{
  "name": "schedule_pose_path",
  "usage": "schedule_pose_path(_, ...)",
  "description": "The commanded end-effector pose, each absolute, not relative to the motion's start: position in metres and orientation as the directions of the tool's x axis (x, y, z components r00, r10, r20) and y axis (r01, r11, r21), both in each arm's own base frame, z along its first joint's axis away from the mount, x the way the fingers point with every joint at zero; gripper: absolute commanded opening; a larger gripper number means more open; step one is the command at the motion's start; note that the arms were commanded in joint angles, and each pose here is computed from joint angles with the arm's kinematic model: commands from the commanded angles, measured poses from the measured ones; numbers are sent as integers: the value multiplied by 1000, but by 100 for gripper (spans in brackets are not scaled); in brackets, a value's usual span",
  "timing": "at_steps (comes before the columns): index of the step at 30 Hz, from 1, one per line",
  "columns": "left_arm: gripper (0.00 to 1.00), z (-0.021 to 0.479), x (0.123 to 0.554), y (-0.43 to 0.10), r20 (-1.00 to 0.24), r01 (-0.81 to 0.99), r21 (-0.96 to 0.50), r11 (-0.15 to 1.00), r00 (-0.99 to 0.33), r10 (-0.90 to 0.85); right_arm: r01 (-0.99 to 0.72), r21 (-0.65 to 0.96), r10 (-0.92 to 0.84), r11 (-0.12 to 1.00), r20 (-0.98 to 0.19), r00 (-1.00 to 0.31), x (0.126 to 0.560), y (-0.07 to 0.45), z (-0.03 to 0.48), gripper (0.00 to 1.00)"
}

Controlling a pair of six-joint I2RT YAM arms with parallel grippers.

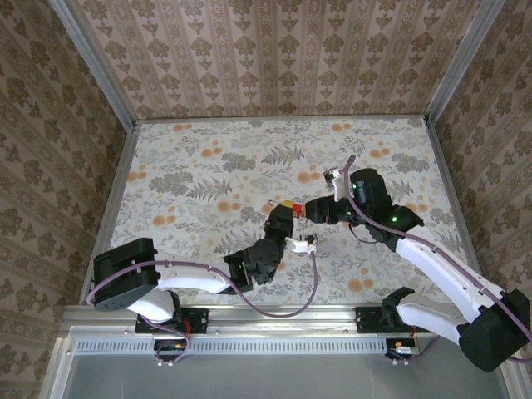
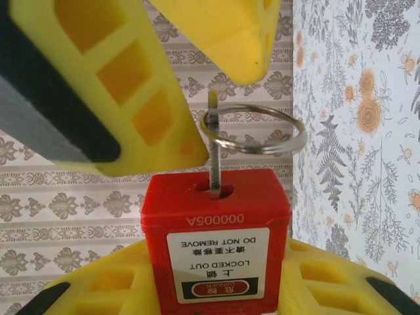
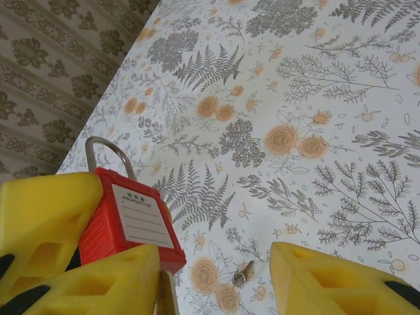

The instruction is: Unlock with the key

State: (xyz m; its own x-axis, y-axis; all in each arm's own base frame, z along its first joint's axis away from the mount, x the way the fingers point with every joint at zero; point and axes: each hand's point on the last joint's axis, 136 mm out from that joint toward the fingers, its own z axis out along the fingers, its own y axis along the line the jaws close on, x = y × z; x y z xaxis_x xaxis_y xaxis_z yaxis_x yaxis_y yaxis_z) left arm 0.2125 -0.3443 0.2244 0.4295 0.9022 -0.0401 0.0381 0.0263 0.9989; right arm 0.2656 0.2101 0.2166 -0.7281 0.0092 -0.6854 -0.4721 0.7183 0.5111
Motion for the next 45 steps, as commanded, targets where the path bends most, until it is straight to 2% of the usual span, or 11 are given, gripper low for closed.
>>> schedule_pose_path(1,0,233,210,-343,-94,43,996,84,436,895,-445,511,19,735,-672,-740,266,207,217,48)
schedule_pose_path(5,0,232,210,-343,-92,43,996,82,436,895,-447,530,46,721,-679,-733,264,207,229,50)
schedule_pose_path(9,0,230,211,-343,-92,41,996,83,430,898,-399,612,131,682,-640,-757,264,203,239,59)
schedule_pose_path(13,0,226,212,-343,-95,37,995,88,424,901,-303,779,243,549,-495,-834,265,205,233,69)
schedule_pose_path(16,0,224,213,-344,-97,31,995,93,421,902,-223,904,279,365,-335,-900,263,217,225,75)
schedule_pose_path(19,0,223,215,-347,-96,24,995,95,419,903,-180,941,303,286,-267,-915,262,221,217,81)
schedule_pose_path(24,0,222,219,-350,-100,26,995,98,414,904,-163,952,310,258,-241,-920,256,221,212,85)
schedule_pose_path(31,0,222,221,-357,-109,33,994,104,417,902,-138,973,331,184,-194,-923,254,222,210,87)
schedule_pose_path(45,0,230,224,-366,-122,19,992,125,425,897,-101,982,345,161,-152,-926,250,225,203,81)
